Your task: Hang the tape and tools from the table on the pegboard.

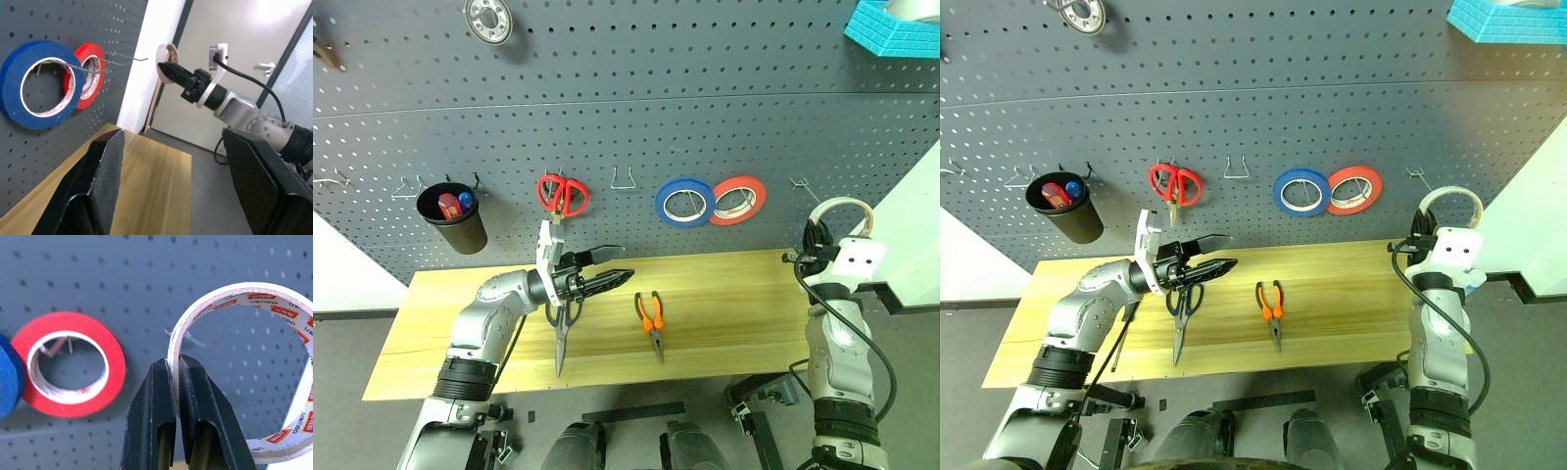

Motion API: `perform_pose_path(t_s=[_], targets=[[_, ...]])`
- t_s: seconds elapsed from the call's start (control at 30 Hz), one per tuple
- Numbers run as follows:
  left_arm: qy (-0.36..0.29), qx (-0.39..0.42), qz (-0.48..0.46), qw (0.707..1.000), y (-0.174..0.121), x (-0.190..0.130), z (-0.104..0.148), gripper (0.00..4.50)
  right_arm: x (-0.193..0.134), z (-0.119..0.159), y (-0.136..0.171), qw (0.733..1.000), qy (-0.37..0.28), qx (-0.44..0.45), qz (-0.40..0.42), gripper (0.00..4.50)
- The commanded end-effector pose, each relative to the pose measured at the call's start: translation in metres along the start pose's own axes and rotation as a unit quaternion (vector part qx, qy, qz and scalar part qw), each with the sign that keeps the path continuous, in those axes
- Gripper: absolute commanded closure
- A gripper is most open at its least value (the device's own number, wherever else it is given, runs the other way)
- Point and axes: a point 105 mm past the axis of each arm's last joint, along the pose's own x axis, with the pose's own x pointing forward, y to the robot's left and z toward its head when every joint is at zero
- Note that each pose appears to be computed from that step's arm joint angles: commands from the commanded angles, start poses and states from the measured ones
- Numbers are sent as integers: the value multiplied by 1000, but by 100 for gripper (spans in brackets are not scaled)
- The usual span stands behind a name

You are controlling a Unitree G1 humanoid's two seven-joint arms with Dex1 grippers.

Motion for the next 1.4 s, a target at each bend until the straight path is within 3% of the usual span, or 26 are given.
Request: perform_pose_path(t_s=[0.03,0.4,0.9,1.4], targets=[[-26,18,-11,999,-3,4,17,118,10,16,4,999,-34,-8,13,444],[-42,19,-12,999,-3,11,22,118,32,18,28,998,-51,24,42,444],[-55,32,-20,998,-6,19,34,118,47,9,38,996,-51,50,48,444],[-45,31,-16,998,-5,18,30,118,43,10,20,998,-49,19,22,444]])
